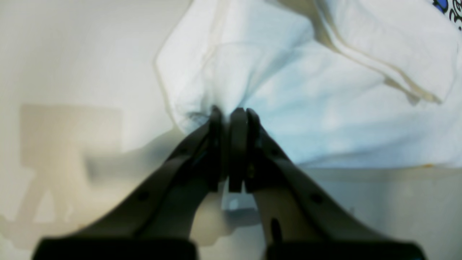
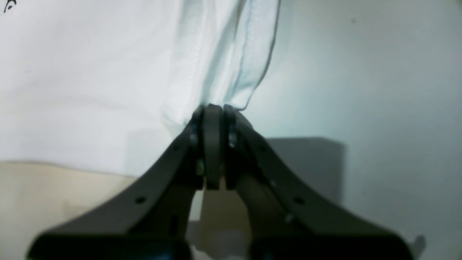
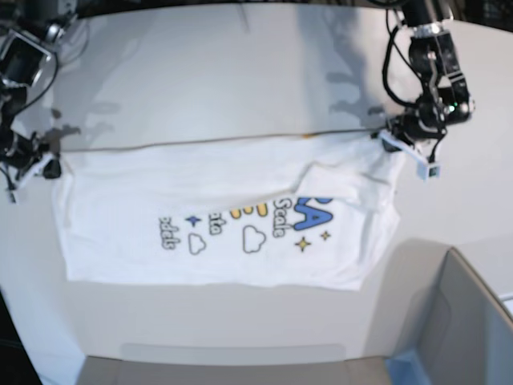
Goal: Layout the t-shirt on the table in an organized manner, then fold the t-shirt properly
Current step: 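Pull the shirt edge outward with both grippers to straighten it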
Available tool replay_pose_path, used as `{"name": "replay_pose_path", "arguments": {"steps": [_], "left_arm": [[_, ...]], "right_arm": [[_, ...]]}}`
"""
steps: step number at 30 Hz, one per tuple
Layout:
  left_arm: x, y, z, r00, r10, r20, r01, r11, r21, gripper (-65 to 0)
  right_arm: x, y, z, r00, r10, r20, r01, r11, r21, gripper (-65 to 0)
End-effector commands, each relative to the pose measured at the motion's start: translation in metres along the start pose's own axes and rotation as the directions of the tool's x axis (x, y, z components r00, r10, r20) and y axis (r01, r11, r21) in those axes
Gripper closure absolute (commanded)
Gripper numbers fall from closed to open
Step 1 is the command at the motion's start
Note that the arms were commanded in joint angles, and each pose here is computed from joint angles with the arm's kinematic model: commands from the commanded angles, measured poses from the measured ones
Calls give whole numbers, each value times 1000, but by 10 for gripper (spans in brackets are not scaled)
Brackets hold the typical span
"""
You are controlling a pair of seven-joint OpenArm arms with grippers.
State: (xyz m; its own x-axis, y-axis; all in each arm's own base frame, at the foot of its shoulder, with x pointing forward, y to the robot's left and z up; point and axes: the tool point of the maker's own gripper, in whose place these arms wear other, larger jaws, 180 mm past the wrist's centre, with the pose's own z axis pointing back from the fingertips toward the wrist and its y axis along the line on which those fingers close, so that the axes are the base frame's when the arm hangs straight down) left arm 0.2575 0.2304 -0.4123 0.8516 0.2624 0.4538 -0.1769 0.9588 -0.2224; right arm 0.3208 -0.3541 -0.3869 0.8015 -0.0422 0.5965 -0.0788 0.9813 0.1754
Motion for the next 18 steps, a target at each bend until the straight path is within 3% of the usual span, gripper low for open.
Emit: {"name": "replay_pose_path", "arguments": {"steps": [1, 10, 18], "left_arm": [[-7, 4, 6, 999, -19, -30, 20, 1000, 22, 0], [-49, 1, 35, 993, -78, -88, 82, 996, 39, 0], [-85, 6, 45, 984, -80, -157, 89, 995, 51, 0]], "right_arm": [[-2, -8, 12, 997, 63, -33, -64, 997, -39, 0], [-39, 25, 35, 972, 225, -70, -229, 972, -59, 0], [-74, 3, 65, 979, 172, -105, -186, 974, -134, 0]]}}
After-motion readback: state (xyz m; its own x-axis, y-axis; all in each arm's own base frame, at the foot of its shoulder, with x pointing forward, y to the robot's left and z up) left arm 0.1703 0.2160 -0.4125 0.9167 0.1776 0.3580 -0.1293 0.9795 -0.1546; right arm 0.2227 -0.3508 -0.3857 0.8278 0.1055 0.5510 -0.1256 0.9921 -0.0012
